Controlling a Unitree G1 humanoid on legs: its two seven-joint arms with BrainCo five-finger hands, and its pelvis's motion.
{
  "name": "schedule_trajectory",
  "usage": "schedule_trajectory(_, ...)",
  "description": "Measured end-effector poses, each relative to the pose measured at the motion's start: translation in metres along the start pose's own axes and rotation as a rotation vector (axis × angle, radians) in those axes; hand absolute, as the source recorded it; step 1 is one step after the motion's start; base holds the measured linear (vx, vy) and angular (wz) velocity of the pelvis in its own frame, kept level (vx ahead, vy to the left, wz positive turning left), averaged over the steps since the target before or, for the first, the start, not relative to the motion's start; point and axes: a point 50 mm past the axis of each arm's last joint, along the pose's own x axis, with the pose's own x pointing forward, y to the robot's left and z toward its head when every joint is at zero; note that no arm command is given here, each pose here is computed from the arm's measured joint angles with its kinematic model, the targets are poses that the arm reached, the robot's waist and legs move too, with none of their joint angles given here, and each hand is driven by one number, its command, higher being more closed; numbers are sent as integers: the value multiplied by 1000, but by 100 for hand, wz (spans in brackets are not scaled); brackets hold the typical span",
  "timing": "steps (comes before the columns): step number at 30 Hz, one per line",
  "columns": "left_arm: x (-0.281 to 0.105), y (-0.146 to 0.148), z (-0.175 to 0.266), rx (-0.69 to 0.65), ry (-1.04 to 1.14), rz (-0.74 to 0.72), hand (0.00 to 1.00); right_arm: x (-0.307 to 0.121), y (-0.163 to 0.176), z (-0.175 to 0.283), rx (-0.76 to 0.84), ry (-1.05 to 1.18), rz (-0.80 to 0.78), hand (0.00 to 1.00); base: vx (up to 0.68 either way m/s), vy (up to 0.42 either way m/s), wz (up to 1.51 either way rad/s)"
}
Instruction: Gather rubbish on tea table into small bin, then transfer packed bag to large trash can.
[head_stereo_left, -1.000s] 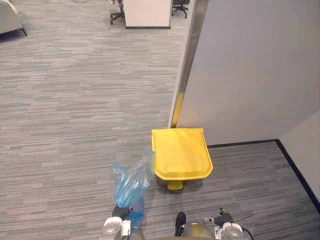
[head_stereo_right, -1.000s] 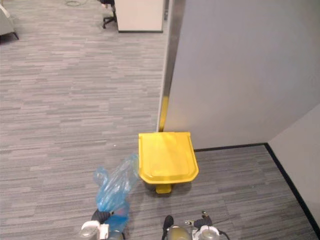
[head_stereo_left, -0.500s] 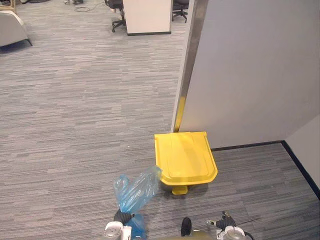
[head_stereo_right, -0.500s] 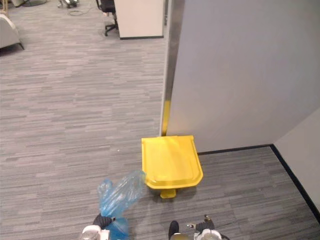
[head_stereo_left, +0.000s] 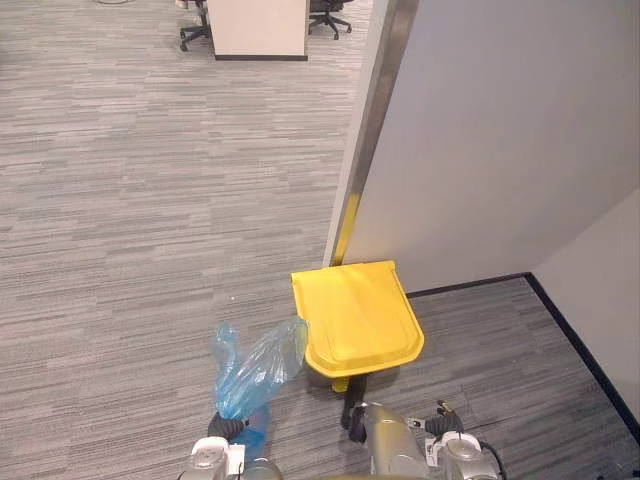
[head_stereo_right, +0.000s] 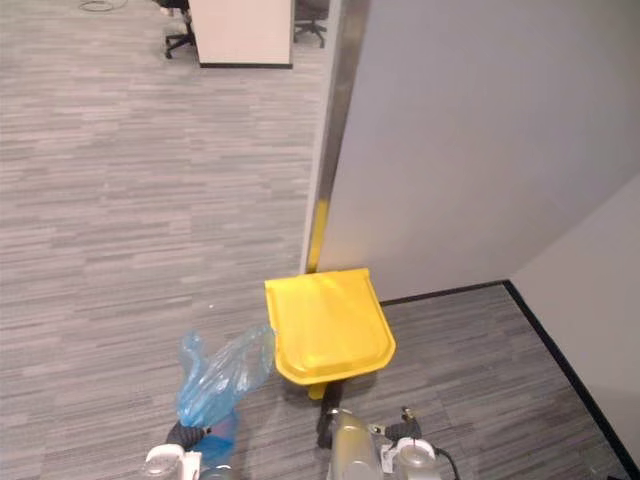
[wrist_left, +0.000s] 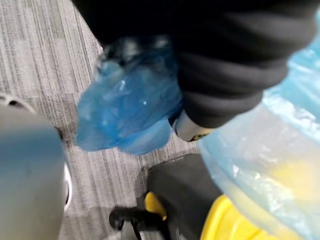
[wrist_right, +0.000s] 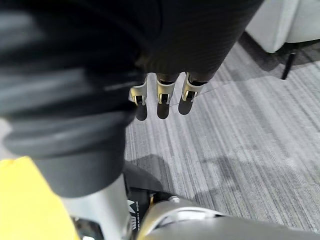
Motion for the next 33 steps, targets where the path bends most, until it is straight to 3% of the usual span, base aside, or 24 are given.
schedule_trajectory(5, 6, -9, 27, -9, -80, -25, 100, 0, -2, 8, 17, -33, -14, 0, 48, -95, 23)
schedule_trajectory(12, 6, -11, 29, -5, -89, -28, 100, -4, 5, 15, 33, -81, -3, 0, 60, -42, 18)
schedule_trajectory(18, 6, -25, 59, -39, -199, -57, 100, -8, 40, 50, -115, -214, 114, 0, -18, -7, 35)
schedule_trajectory(26, 7, -13, 102, -98, -336, -15, 100, -34, 80, 180, -279, -646, 210, 0, -76, -38, 10)
schedule_trajectory(33, -1, 8, 139, -143, -495, 24, 100, -67, 51, 291, -302, -939, 72, 0, -96, -50, -19)
